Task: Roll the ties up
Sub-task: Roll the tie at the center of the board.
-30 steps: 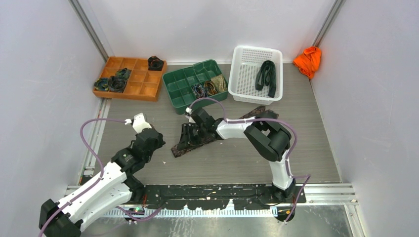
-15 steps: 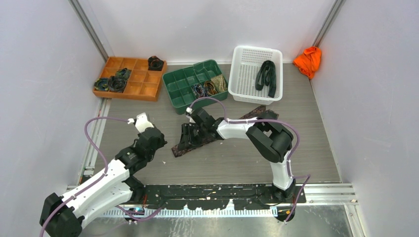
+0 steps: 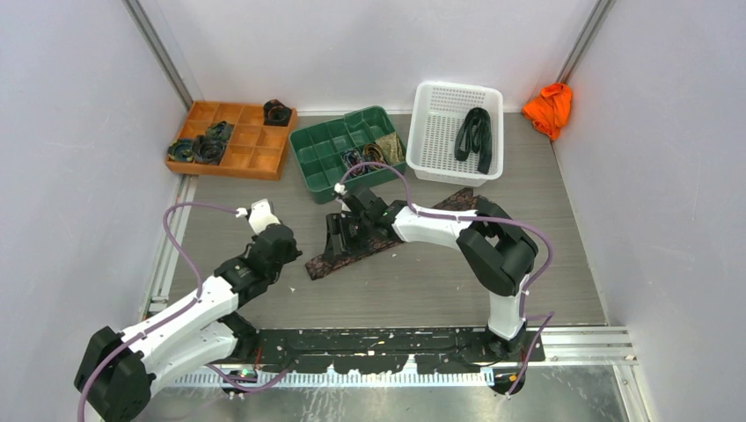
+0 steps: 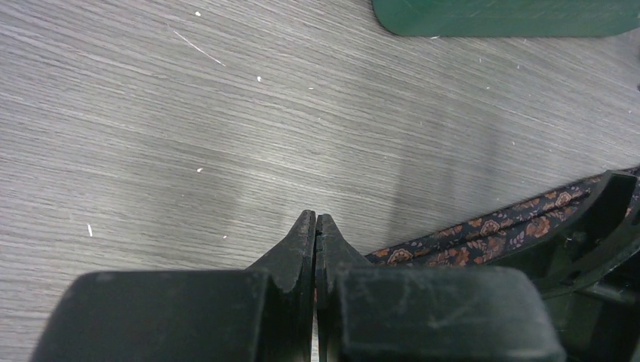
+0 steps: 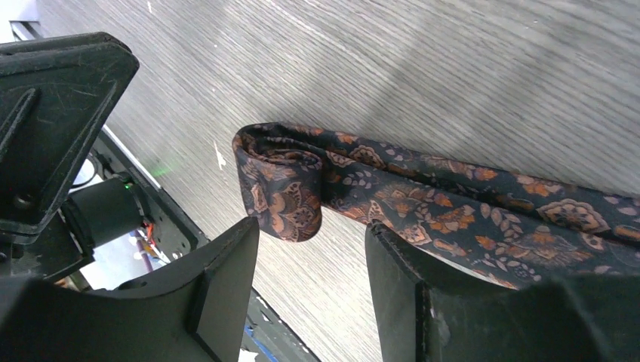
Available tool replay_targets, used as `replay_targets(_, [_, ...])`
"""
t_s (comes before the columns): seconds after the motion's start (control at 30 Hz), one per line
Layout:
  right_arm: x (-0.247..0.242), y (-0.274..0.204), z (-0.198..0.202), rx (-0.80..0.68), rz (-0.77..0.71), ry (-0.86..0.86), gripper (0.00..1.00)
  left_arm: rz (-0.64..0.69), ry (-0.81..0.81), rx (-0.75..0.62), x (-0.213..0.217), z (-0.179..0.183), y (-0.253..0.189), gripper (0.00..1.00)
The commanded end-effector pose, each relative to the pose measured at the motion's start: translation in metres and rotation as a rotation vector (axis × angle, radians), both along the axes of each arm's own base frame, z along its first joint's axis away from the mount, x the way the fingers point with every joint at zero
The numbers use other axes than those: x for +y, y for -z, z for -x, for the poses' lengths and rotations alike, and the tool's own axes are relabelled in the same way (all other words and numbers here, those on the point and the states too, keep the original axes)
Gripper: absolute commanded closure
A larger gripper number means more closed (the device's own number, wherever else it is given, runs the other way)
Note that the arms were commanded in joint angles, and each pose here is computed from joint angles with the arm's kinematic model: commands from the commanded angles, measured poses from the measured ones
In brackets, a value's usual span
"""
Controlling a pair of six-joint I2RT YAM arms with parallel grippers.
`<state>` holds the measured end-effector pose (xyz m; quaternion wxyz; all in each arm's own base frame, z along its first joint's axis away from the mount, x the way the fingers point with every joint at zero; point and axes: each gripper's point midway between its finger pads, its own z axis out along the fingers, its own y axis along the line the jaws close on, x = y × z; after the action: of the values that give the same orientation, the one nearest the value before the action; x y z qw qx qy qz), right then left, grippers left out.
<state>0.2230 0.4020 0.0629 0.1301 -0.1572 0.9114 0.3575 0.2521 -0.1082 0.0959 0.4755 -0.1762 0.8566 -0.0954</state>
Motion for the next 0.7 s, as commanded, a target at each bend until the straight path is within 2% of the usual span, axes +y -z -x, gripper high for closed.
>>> replay_targets(0.0, [-0.002, -0.006, -0.01, -0.054, 0.035, -0.014, 0.41, 0.024, -0.01, -0.063, -0.004, -0.013, -0.016, 1.0])
replay_targets(0.17, [-0.008, 0.003, -0.014, -0.064, 0.083, 0.002, 0.44, 0.014, -0.019, -0.067, 0.0, -0.011, -0.016, 1.0])
replay_targets(0.3, [0.011, -0.029, -0.012, -0.07, -0.031, -0.004, 0.46, -0.002, -0.036, -0.064, 0.006, -0.008, -0.015, 1.0])
replay_targets(0.37, [0.013, -0.033, -0.014, -0.08, -0.01, -0.009, 0.51, -0.001, -0.044, -0.066, 0.008, -0.007, -0.016, 1.0])
replay_targets(0.5, [0.016, -0.033, -0.011, -0.075, -0.018, -0.011, 0.67, 0.002, -0.047, -0.078, 0.011, -0.004, -0.024, 1.0])
replay_targets(0.67, [0.028, -0.031, 0.004, -0.042, -0.041, -0.054, 0.71, 0.008, -0.064, -0.099, 0.017, -0.001, -0.029, 1.0])
